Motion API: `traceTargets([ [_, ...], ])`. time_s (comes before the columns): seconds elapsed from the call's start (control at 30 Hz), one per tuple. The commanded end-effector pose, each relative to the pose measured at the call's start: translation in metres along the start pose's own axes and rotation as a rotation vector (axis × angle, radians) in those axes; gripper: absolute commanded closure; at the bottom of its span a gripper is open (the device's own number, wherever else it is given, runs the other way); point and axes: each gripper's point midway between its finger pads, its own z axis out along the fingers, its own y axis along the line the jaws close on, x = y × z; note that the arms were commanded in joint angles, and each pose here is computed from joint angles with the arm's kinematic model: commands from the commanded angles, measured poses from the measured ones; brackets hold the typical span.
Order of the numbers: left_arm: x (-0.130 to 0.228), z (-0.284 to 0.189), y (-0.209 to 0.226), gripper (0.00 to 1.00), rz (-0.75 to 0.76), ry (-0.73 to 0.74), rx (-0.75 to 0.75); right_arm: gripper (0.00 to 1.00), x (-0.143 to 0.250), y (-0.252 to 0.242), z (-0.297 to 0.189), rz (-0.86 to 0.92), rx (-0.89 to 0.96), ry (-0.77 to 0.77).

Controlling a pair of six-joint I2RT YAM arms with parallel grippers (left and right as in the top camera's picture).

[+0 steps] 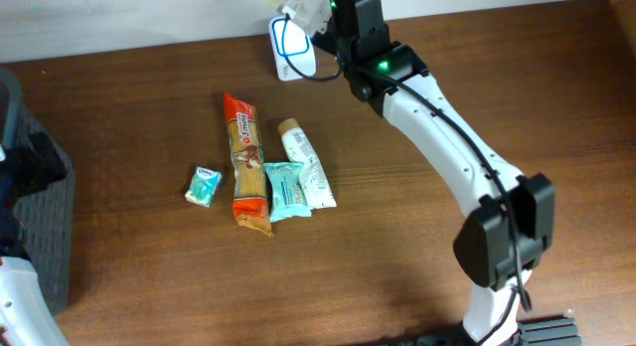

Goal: Scan the item barcode
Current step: 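Lift the white bag and hold it over the barcode scanner, then move the white bag away from the scanner to the right side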

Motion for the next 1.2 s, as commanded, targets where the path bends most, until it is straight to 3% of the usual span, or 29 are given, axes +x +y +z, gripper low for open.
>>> traceTargets([
  [0.0,-0.008,-0.006,0.002,0.01,0.013,-0.026,-0.008,0.96,0.012,0.002,0.032,-0.228,0.16,0.099],
  [0.17,-0.008,-0.006,0.002,0.01,0.014,-0.026,-0.008,0.96,0.004,0.036,0.072,-0.502,0.338,0.119],
  [0.3,-0.008,-0.006,0.002,0.01,0.013,-0.026,-0.008,0.96,0.008,0.062,0.09,-0.568,0.378,0.105],
  [0.6,-0.008,-0.006,0.002,0.01,0.013,-0.026,-0.008,0.96,0.026,0.074,0.095,-0.61,0.328,0.176],
  [0.83,-0.008,-0.006,0.002,0.01,0.014,-0.026,-0.008,0.96,0.013,0.078,0.089,-0.609,0.331,0.156],
  [1.03,-0.008,-0.006,0.002,0.01,0.013,-0.026,-0.008,0.96,-0.008,0.025,0.045,-0.342,0.326,0.139],
  [1.17,-0.008,-0.006,0.002,0.01,0.013,-0.026,-0.008,0.96,-0.025,0.004,-0.018,-0.019,0.131,0.071],
])
